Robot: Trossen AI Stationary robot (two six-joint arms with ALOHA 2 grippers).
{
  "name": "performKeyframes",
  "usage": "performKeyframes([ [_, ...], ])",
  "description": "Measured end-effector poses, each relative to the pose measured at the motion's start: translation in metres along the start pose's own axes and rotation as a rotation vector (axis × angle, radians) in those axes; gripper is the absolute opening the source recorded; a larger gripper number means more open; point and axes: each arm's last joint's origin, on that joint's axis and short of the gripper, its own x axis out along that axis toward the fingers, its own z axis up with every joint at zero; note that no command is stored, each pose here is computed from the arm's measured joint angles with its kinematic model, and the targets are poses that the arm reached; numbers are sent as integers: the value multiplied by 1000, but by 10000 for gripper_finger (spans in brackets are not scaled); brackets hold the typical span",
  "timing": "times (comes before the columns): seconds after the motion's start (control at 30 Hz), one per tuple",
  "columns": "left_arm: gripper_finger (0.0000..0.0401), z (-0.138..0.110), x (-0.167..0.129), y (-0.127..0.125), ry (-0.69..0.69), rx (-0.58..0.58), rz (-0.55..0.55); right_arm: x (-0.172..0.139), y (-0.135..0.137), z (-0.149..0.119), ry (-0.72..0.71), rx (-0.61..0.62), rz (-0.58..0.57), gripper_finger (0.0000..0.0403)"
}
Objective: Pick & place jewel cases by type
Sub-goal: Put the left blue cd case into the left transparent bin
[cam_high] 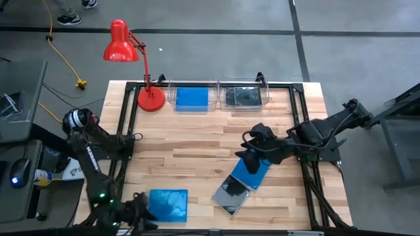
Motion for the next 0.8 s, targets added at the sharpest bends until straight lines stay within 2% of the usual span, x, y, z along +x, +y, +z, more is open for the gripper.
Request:
performKeyframes([
  [0.1, 182, -18, -18, 19, 20, -81, 119, 2, 7, 1, -55, 28, 35, 220],
  [0.2, 182, -27, -28, 29, 85, -93, 195, 4, 14, 0, -68, 73, 85, 220],
  [0.37, 182, -19, -22, 30, 40, -82, 209, 16, 29, -8, -83, 90, 145, 220],
  [0.47, 182, -11, -16, 40, 44, -18, 335, 27, 38, -15, -80, 103, 163, 220],
  [0.57, 182, -9, -21, 52, 98, 97, 470, 39, 43, -22, -73, 106, 166, 220],
  [0.67, 182, -7, -23, 61, 162, 309, 562, 51, 48, -28, -46, 103, 184, 220],
  [0.8, 182, -8, -26, 64, 345, 614, 584, 62, 51, -35, 7, 90, 200, 220],
])
